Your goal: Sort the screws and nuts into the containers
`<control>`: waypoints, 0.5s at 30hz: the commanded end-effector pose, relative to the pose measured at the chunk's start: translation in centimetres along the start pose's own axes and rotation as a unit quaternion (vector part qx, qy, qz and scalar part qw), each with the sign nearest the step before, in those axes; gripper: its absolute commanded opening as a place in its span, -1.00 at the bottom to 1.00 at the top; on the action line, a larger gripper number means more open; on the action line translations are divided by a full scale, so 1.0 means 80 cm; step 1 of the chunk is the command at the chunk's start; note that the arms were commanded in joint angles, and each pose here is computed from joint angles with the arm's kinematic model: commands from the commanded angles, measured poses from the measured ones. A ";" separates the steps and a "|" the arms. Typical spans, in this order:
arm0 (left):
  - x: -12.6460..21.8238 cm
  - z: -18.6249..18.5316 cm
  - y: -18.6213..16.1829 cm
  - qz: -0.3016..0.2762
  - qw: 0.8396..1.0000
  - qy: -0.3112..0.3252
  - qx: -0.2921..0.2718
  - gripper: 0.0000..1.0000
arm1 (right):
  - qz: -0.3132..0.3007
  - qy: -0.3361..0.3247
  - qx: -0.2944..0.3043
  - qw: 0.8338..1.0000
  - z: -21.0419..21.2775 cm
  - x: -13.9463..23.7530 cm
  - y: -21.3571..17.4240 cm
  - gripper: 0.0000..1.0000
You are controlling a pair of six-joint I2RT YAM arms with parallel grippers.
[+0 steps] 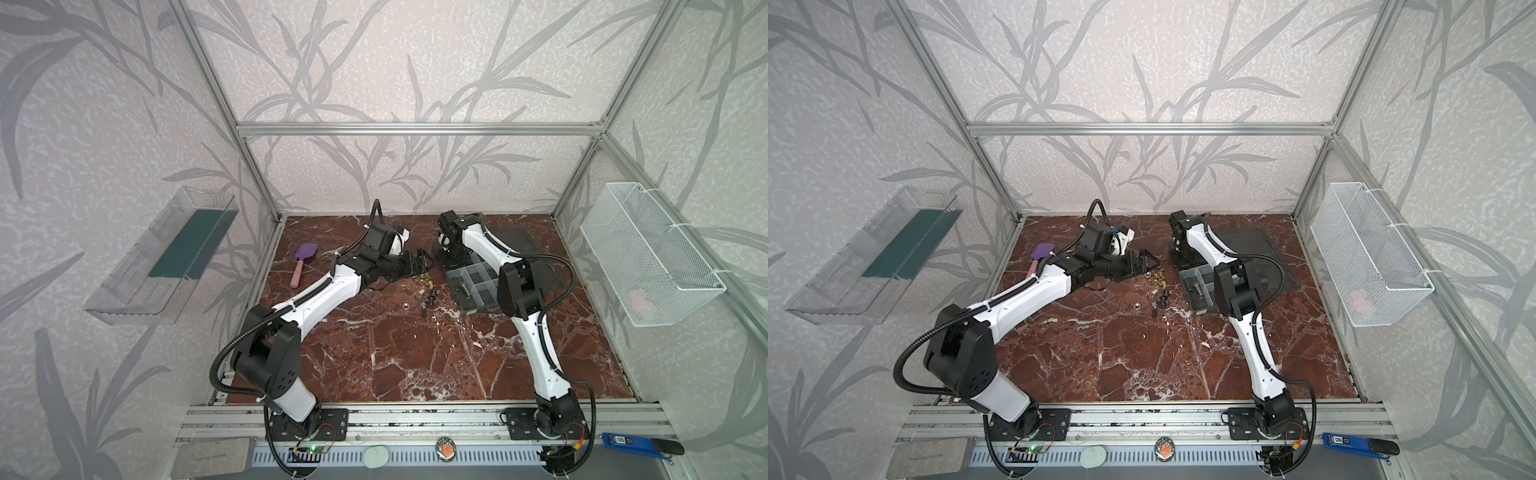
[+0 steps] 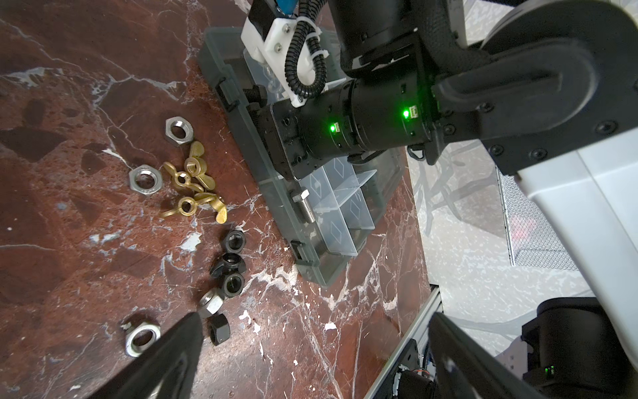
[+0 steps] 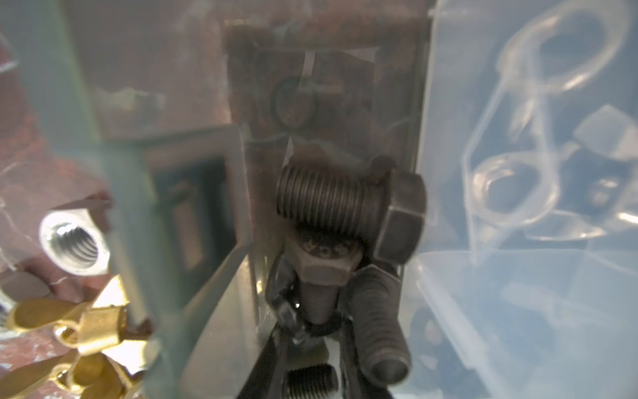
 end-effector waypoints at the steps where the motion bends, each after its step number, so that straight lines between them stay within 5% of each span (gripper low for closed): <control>1: 0.005 -0.001 0.002 -0.004 1.000 0.004 -0.002 0.98 | 0.021 0.006 -0.017 1.000 0.000 -0.035 -0.007 -0.68; 15: -0.004 -0.004 0.011 -0.001 1.000 0.017 -0.001 0.99 | -0.058 0.020 -0.063 0.996 -0.046 0.026 0.011 -0.90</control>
Point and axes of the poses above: each gripper's point midway between its finger pads, its own x axis back along the fingers, its own z axis along the line the jaws close on, y = z × x, the point moved 9 cm from there along x, back along the fingers, and after that the axes turned 13 degrees about x, right-handed, at the moved point
